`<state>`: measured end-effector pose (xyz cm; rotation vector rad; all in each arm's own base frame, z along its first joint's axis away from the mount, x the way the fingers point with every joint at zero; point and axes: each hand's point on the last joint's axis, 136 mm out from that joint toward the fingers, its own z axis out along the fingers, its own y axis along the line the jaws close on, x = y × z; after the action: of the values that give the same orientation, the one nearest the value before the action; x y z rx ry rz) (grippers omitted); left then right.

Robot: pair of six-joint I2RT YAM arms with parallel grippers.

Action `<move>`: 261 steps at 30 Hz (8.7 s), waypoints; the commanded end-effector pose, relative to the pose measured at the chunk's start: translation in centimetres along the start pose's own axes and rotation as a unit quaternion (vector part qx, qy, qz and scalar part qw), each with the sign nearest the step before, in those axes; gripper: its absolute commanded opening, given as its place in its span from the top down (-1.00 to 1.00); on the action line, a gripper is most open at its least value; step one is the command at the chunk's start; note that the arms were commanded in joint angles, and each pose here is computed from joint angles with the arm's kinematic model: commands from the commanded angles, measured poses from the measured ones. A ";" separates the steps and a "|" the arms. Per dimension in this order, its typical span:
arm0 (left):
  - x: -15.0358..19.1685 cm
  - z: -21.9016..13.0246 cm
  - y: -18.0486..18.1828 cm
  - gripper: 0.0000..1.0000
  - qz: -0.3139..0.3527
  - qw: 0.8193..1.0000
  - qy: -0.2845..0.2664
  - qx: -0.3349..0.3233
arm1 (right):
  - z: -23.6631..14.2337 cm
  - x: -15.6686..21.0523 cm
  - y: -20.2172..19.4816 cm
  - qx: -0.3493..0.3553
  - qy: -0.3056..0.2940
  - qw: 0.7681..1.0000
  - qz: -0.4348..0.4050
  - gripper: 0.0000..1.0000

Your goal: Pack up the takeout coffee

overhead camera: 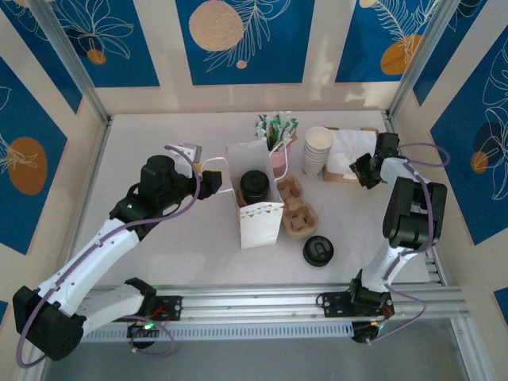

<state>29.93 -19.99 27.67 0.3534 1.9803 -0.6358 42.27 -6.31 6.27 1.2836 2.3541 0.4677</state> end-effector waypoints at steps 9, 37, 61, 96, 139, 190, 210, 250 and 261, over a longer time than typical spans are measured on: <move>-0.4 -0.1 -0.5 -0.37 0.012 1.000 -0.005 0.003 | -1.2 -1.6 2.0 -0.047 -0.035 0.998 -0.014 0.66; -0.6 -0.5 -0.9 -0.37 0.017 1.000 -0.012 0.007 | -37.7 10.3 14.6 -0.388 -0.123 0.874 -0.264 1.00; -0.3 -0.3 -0.9 -0.37 0.022 1.000 -0.006 0.003 | -39.4 30.7 17.6 -0.397 0.048 0.762 -0.509 1.00; -0.2 -0.2 -0.9 -0.37 0.027 1.000 -0.005 0.001 | -28.3 33.0 14.4 -0.052 0.018 0.690 -0.721 0.90; 0.2 0.2 -0.8 -0.37 0.030 1.000 0.005 -0.003 | -31.0 38.2 21.3 -0.295 0.091 0.775 -0.551 -0.61; -0.2 -0.1 -1.4 -0.38 0.024 1.000 0.000 0.008 | -21.3 37.1 17.4 -0.123 0.045 0.794 -0.593 0.80; -5.2 -2.2 -5.8 -0.55 -0.126 0.986 -0.018 0.104 | -31.4 32.4 18.3 -0.258 -0.039 0.796 -0.547 -0.20; -1.4 -11.6 11.8 -1.00 -0.052 0.905 -0.163 -0.389 | -20.2 14.1 3.9 -0.222 -0.395 0.771 -0.447 -0.83; 1.7 -8.0 15.4 -1.00 0.006 0.865 -0.178 -0.468 | -13.6 8.0 -0.2 -0.157 -0.373 0.855 -0.325 -0.84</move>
<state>30.29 -3.72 23.43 -0.2784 1.8076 0.2646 30.35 -1.36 14.81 0.3323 1.8565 0.0140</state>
